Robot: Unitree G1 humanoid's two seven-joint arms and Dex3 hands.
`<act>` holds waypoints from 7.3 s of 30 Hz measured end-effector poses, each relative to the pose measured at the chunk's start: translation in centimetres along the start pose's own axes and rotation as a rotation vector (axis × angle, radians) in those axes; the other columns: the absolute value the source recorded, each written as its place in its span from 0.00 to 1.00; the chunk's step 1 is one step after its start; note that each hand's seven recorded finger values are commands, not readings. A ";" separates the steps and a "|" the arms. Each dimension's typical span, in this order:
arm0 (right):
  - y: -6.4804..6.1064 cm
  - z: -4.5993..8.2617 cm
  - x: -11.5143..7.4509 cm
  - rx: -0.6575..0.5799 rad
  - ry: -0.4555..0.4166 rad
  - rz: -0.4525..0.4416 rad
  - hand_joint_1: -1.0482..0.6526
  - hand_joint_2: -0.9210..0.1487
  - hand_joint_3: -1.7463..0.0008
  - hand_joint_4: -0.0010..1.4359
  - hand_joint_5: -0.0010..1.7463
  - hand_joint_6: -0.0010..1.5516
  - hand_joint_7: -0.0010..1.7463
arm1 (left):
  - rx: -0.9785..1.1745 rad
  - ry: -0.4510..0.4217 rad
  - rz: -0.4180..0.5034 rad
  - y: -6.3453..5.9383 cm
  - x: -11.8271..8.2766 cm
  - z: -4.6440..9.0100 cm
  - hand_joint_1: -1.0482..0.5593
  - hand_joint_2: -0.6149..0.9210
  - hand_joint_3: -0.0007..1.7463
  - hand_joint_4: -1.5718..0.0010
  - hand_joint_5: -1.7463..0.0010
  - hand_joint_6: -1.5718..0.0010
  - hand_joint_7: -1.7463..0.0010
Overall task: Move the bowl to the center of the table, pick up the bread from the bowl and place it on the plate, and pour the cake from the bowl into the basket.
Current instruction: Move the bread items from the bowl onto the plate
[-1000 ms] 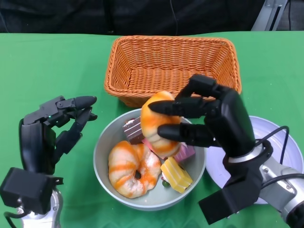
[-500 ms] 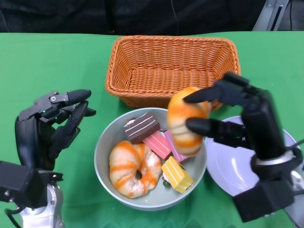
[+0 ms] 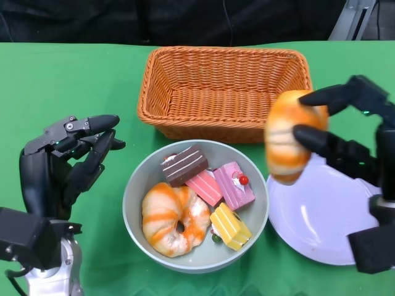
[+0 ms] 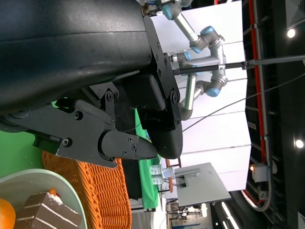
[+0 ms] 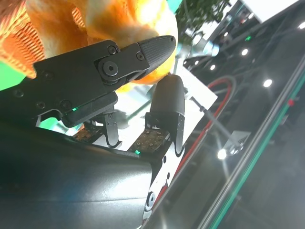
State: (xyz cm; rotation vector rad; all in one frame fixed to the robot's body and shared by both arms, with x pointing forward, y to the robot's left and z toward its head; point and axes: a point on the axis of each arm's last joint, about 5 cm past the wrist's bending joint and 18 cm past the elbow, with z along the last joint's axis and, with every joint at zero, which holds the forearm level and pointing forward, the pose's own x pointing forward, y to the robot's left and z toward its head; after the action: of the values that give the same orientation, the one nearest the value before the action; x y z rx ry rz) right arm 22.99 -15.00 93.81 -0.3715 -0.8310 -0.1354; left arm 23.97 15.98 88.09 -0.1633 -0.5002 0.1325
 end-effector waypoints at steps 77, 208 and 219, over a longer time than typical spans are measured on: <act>-2.6 -7.1 -7.5 -0.331 0.350 0.357 0.56 0.04 1.00 0.53 0.42 0.64 0.06 | 0.004 -0.012 0.006 -0.4 -0.3 1.4 0.52 1.00 0.14 0.48 0.31 0.38 0.61; 3.7 3.3 0.1 -0.018 -0.275 0.758 0.21 0.00 0.99 0.62 0.10 0.51 0.00 | 0.013 -0.027 0.014 -1.7 0.5 1.8 0.52 1.00 0.14 0.47 0.35 0.39 0.59; 4.1 2.9 -0.1 -0.021 -0.271 0.787 0.22 0.01 1.00 0.62 0.09 0.50 0.00 | 0.003 -0.024 0.015 -1.9 0.1 1.9 0.53 1.00 0.15 0.47 0.35 0.39 0.60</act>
State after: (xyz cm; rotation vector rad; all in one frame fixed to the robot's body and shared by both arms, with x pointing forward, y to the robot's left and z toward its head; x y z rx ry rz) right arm 21.99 -10.17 94.44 -0.7214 -0.8941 0.6504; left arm 23.25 14.40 90.12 -0.1627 -0.5228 0.1505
